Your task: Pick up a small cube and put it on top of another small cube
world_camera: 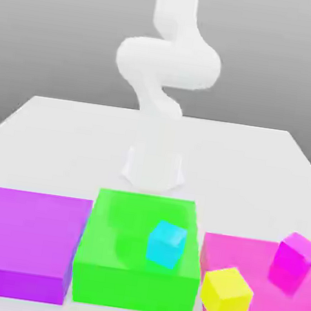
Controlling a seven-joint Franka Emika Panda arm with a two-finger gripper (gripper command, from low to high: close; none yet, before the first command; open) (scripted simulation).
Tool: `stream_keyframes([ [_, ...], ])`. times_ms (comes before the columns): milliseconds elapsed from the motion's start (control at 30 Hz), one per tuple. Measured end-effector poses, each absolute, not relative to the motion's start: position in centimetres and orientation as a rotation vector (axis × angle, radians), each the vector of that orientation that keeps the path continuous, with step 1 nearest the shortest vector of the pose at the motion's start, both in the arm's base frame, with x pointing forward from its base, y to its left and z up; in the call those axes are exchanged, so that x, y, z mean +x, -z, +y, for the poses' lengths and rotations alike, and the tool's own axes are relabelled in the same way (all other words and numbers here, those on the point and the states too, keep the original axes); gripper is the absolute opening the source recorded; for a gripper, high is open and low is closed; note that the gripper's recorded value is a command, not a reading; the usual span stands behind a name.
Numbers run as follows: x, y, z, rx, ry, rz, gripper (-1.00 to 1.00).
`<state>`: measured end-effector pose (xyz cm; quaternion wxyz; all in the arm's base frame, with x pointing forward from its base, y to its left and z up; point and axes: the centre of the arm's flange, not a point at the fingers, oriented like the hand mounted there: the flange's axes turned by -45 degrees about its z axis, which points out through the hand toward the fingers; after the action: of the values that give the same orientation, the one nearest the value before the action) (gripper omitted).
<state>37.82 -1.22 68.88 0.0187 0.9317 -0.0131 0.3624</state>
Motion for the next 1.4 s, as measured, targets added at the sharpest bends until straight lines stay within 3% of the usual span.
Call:
stream_keyframes([
  [300, 47.7, -58.7, -7.8, 2.898, -0.771, -0.096, 0.00],
  [600, 53.1, -45.6, -16.9, 2.945, -0.448, -0.152, 0.00],
  [833, 54.2, -34.1, -23.4, 3.015, -0.225, -0.181, 0.00],
  [1100, 52.0, -20.5, -29.3, 3.126, -0.014, -0.232, 0.00],
  [1400, 51.6, -14.4, -29.4, 3.174, 0.030, -0.249, 0.00],
])
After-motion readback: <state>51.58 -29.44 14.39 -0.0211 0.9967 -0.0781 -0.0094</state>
